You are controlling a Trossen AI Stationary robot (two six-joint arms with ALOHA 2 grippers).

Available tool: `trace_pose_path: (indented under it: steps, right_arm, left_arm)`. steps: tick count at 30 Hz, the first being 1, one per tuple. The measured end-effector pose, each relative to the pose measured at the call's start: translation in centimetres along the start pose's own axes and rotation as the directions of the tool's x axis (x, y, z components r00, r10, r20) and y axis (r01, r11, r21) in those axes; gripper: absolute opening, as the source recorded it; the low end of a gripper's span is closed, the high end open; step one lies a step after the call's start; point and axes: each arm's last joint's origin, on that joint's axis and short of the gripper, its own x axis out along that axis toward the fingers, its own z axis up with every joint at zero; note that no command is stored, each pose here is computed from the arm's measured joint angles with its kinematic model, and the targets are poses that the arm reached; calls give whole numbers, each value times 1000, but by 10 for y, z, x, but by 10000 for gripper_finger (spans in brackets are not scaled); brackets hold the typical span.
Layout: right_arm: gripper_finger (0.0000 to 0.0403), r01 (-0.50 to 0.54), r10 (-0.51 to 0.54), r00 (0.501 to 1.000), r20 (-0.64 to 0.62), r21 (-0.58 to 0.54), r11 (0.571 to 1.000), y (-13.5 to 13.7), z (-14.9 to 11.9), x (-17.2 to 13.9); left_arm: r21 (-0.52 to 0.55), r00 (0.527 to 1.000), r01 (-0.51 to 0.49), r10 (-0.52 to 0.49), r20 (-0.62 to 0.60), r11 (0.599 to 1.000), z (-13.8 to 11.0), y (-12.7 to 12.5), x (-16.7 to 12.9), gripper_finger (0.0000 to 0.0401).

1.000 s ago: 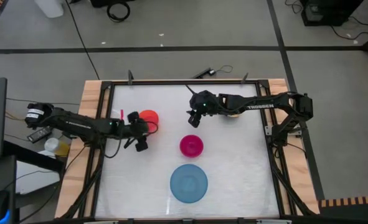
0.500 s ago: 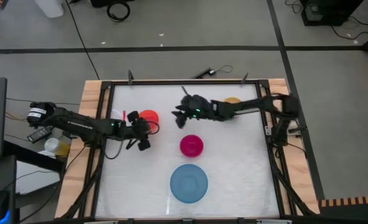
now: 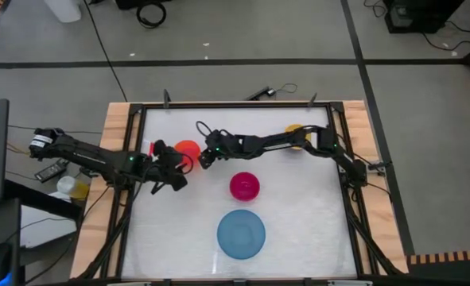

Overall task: Nest bowls inside each other
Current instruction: Stack the orange bowl on top of the blue bowl

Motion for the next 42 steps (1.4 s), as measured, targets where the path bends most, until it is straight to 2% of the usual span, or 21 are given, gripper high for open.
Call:
trace_pose_path:
  steps: [9,15,20,25,28,33,37,42]
  right_arm:
    - [215,35,-36,997,66,17,999,1,2,7]
    - [213,-63,53,980,190,49,997,8,12,10]
    - [213,-21,9,987,159,76,997,-2,9,15]
    - [213,-60,52,988,145,54,997,0,10,15]
    - [213,-34,31,994,107,28,999,0,5,15]
    - [213,-42,40,993,108,12,999,5,2,13]
    - [213,-75,66,987,144,57,996,8,5,13]
    - [213,-96,84,983,164,66,993,11,6,12]
  left_arm:
    - [-17,1000,-7,7,10,1000,1,0,0,169]
    - [-25,999,-32,32,16,999,2,2,1,169]
    - [-48,997,-73,74,16,996,4,8,5,169]
    - [-84,995,-94,95,10,992,5,12,7,169]
    - [-127,994,-112,113,1,986,5,15,10,169]
    - [-170,974,-216,201,-101,961,-9,29,20,169]
    - [-191,940,-321,287,-185,928,-16,46,29,169]
    - [-211,924,-329,268,-274,921,-16,64,38,169]
